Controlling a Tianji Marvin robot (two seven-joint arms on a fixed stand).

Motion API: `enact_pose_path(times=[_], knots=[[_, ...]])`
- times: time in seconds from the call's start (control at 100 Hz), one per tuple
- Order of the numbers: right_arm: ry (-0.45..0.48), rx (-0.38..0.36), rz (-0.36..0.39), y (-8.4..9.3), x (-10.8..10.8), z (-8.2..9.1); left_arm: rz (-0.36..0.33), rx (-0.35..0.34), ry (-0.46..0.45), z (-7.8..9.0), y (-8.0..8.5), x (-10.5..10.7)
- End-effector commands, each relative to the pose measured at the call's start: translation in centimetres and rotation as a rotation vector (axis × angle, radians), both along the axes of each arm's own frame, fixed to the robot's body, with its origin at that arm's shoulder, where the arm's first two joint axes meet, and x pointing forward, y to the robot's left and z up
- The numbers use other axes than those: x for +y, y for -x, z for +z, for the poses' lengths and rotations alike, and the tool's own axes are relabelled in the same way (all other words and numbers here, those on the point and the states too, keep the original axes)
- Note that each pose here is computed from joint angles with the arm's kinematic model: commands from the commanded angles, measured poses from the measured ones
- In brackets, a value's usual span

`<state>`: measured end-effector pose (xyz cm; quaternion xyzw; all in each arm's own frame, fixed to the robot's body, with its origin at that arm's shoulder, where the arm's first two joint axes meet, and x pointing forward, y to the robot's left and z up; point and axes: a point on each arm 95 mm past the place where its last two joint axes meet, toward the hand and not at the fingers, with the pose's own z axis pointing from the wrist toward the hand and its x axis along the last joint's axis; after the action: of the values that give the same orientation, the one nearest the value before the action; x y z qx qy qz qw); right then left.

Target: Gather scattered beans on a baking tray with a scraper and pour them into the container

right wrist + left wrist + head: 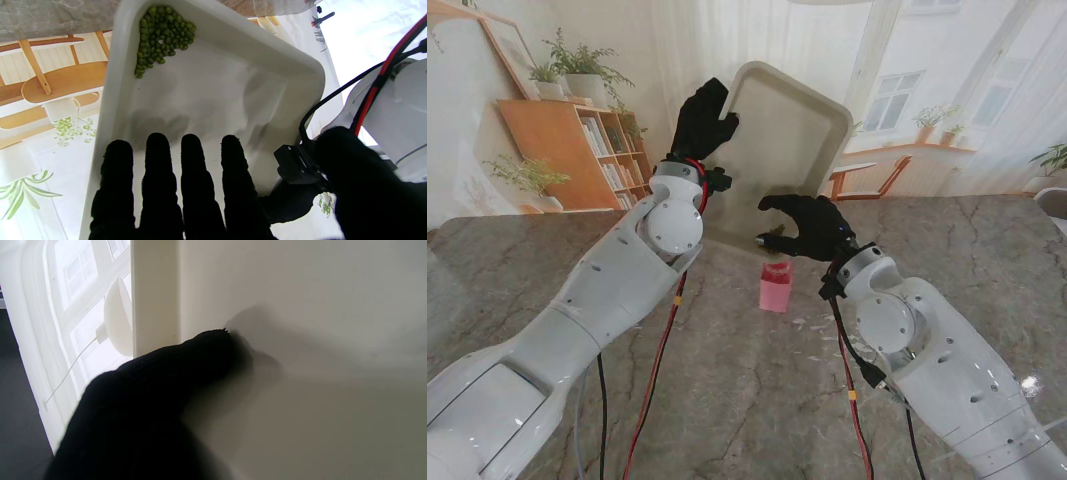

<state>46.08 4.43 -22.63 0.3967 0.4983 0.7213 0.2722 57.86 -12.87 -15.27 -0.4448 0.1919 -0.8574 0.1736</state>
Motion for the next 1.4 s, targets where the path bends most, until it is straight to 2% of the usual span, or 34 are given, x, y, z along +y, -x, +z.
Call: enact_pose_path(times=[0.0, 0.83, 1.39], knots=[[0.002, 0.011, -0.001, -0.2, 0.1, 0.0, -0.010, -0.013, 0.004, 0.6, 0.0, -0.4], [-0.018, 0.032, -0.009, -0.3, 0.4, -0.4, -0.021, -0.054, 0.013, 1.1, 0.9, -0.8], [-0.030, 0.042, -0.007, -0.2, 0.5, -0.8, -0.045, -0.076, -0.015, 0.8, 1.3, -0.9]])
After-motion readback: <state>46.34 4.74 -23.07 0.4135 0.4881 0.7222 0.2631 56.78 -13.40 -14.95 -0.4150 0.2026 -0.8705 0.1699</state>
